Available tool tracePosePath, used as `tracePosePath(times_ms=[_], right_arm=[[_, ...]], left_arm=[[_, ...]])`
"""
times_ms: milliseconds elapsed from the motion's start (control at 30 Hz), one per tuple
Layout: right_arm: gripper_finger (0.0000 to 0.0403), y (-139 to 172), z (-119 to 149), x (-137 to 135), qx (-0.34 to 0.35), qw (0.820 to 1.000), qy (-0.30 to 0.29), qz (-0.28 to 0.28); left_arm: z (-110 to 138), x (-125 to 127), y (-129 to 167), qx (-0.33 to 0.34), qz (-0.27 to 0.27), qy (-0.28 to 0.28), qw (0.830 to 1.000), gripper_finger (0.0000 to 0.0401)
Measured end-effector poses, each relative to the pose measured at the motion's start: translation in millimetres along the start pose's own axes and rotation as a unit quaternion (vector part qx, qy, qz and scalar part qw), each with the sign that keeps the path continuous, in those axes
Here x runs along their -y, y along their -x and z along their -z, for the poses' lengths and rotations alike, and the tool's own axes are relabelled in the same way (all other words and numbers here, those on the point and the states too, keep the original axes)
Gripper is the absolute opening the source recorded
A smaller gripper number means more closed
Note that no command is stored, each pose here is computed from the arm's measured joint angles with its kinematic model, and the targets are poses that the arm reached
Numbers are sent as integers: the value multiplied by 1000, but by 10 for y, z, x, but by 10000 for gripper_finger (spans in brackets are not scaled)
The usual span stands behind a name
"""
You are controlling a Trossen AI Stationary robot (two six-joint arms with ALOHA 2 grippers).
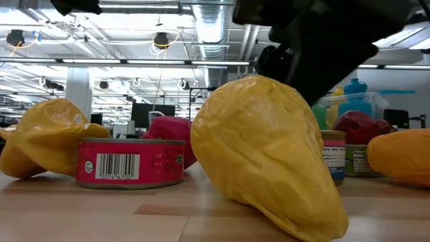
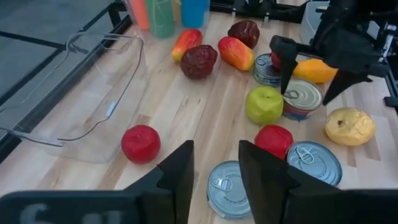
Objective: Pick & Place Food Item
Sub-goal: Put the blue and pink tuna can into the gray bin
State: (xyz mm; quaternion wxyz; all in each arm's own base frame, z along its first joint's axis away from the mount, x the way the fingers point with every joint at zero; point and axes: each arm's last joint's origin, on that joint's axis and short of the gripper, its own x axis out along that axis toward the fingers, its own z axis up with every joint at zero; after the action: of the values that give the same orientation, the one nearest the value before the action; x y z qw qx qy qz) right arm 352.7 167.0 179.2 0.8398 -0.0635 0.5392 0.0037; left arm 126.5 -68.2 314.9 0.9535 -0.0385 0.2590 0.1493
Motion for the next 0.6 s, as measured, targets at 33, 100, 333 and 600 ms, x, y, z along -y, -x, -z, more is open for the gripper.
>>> tracePosePath(times_ms=[33, 100, 333, 600], right_arm=[[387, 10, -11, 6, -15, 1000, 0, 2], [387, 28, -32, 15, -30, 1000, 0, 3], [391, 34, 26, 47, -72, 997, -17, -6], [391, 13, -10, 122, -67, 997, -40, -5]], left_arm=[[1, 1, 0, -2, 3, 0, 1000, 122], [4, 5, 0, -7, 9, 0, 1000, 128], [6, 9, 1, -11, 16, 1, 1000, 138], [6, 9, 0, -11, 16, 1, 1000, 139]])
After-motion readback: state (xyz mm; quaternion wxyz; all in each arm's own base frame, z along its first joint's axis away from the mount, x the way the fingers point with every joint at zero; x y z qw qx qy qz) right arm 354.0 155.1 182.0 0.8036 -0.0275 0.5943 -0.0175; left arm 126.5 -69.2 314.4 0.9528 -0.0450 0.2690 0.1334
